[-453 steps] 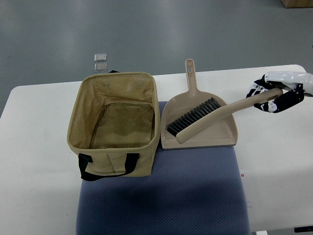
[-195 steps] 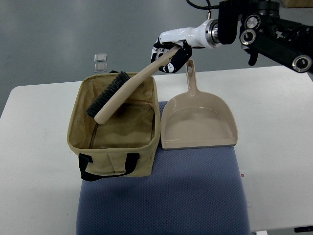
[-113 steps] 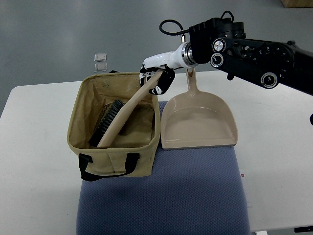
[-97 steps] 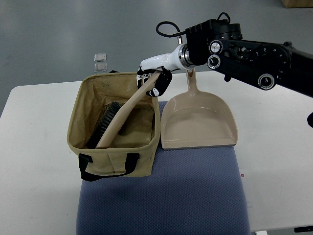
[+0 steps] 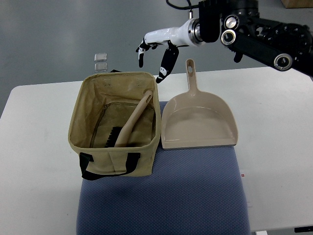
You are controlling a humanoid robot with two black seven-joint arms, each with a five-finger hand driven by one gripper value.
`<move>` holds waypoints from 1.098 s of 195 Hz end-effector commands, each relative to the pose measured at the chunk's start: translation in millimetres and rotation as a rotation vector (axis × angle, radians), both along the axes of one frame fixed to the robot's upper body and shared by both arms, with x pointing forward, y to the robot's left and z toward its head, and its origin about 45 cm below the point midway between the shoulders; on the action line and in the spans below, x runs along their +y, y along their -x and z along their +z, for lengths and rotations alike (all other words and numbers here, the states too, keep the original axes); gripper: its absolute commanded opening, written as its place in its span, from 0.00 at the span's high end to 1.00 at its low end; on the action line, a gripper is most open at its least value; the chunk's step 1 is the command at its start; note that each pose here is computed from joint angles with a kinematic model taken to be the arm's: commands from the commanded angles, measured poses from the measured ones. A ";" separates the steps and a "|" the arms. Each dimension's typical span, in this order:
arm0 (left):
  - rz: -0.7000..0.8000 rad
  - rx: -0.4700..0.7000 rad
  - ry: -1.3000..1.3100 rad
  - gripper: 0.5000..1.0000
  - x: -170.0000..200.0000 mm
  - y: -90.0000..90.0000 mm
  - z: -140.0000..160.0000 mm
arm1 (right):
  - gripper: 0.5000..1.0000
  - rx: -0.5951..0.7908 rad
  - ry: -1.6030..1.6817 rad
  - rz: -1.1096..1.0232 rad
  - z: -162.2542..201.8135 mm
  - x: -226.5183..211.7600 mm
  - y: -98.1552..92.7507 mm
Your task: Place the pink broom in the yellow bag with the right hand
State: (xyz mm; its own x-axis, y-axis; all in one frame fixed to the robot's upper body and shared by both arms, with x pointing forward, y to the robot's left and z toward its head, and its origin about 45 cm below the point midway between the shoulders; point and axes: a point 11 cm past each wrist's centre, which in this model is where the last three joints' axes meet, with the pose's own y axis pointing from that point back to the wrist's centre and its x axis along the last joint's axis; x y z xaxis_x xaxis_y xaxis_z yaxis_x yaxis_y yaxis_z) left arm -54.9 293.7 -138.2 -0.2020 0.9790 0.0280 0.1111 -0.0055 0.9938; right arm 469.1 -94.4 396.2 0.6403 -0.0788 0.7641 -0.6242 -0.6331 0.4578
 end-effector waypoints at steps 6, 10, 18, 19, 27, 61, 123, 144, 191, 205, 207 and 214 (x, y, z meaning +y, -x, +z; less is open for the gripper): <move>-0.002 0.000 0.003 0.00 -1.0 0.1 0.0 | 0.14 -0.044 -0.201 -0.080 42.2 -28.2 -11.3; -0.002 0.000 0.003 0.00 -1.0 0.1 0.0 | 0.14 -0.041 -0.246 -0.101 44.0 -35.3 -13.3; -0.002 0.000 0.003 0.00 -1.0 0.1 0.0 | 0.14 -0.037 -0.318 -0.134 45.8 -46.1 -16.2; -0.002 0.000 0.003 0.00 -1.0 0.1 0.0 | 0.14 -0.034 -0.341 -0.146 45.5 -49.6 -17.1; -0.002 0.000 0.005 0.00 -1.6 0.0 0.0 | 0.14 -0.037 -0.434 -0.193 48.9 -64.8 -20.8; -0.002 0.000 0.003 0.00 -1.0 0.1 0.0 | 0.14 -0.050 -0.727 -0.407 33.9 -122.6 -34.1; -0.005 0.003 0.002 0.00 -0.9 0.6 0.1 | 0.14 0.242 -1.640 -0.792 -60.8 -175.2 -31.9; -0.005 0.005 0.001 0.00 -0.4 0.8 0.1 | 0.14 0.296 -1.794 -0.869 -96.5 -192.2 -22.7; -0.005 0.005 -0.001 0.00 0.1 0.9 0.1 | 0.14 0.366 -2.009 -0.875 -148.8 -183.7 -9.4; -0.005 0.005 -0.001 0.00 0.1 0.9 0.1 | 0.14 0.367 -2.051 -0.881 -160.2 -183.0 -3.1; -0.005 0.005 -0.002 0.00 0.3 0.9 0.1 | 0.14 0.369 -2.054 -0.880 -160.9 -182.2 -2.8; -0.005 0.005 -0.002 0.00 0.3 0.9 0.1 | 0.14 0.373 -2.061 -0.883 -163.1 -181.0 -1.8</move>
